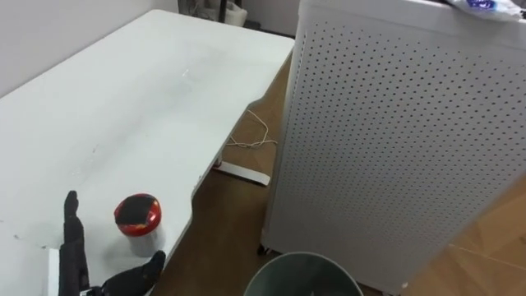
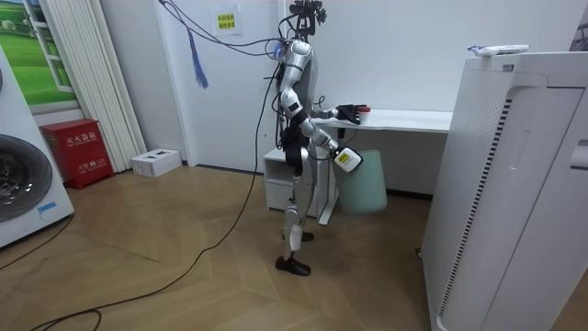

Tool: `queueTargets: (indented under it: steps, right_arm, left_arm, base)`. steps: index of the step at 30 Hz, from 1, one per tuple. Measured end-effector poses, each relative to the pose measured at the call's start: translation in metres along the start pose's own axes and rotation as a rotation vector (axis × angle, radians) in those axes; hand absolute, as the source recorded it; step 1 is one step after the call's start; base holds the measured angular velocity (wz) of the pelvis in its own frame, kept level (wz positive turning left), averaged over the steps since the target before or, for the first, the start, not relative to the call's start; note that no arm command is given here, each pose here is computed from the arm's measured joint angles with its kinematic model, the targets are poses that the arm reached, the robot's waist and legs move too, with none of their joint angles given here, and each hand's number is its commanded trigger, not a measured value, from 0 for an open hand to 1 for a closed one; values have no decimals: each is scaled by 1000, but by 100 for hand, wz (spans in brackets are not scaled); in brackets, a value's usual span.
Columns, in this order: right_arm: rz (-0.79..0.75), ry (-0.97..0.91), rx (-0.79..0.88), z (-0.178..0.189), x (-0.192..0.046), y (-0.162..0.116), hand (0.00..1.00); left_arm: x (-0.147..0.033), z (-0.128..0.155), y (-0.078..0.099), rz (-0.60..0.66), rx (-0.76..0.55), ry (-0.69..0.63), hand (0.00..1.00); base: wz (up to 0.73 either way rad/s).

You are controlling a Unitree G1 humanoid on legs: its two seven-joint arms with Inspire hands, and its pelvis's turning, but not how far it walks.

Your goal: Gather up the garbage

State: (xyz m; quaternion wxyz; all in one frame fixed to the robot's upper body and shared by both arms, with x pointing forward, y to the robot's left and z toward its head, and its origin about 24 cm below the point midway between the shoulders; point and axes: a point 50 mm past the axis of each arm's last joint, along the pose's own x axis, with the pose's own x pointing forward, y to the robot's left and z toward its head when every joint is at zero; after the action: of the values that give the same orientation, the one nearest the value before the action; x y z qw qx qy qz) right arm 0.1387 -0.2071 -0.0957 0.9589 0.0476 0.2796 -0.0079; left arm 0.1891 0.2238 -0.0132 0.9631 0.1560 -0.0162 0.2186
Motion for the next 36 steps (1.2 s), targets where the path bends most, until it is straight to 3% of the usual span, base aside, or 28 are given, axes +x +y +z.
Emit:
queueTargets:
  steps: [18,21,22,23,24,25,36]
  right_arm:
    - [24,-1,-2,0,1,3,100]
    - [31,-1,-2,0,1,4,100]
    - [33,-1,-2,0,1,4,100]
    - [34,-1,-3,0,1,4,100]
    - [35,-1,-5,0,1,4,100]
    - [35,-1,-6,0,1,4,100]
    - [34,-4,-5,1,2,4,100]
  left_arm:
    - [6,4,-15,-88,-10,-20,2]
    - [7,5,-15,-102,-10,-21,49]
    - [7,5,-16,-104,-10,-21,55]
    - [7,5,-16,-106,-10,-22,73]
    - [7,5,-16,-106,-10,-23,75]
    - [7,5,-16,-106,-10,-23,100]
    - [13,9,-19,-97,-20,-36,100]
  base:
    - [0]
    - [-2]
    - [0]
    - [0]
    - [0]
    - [0]
    - [0]
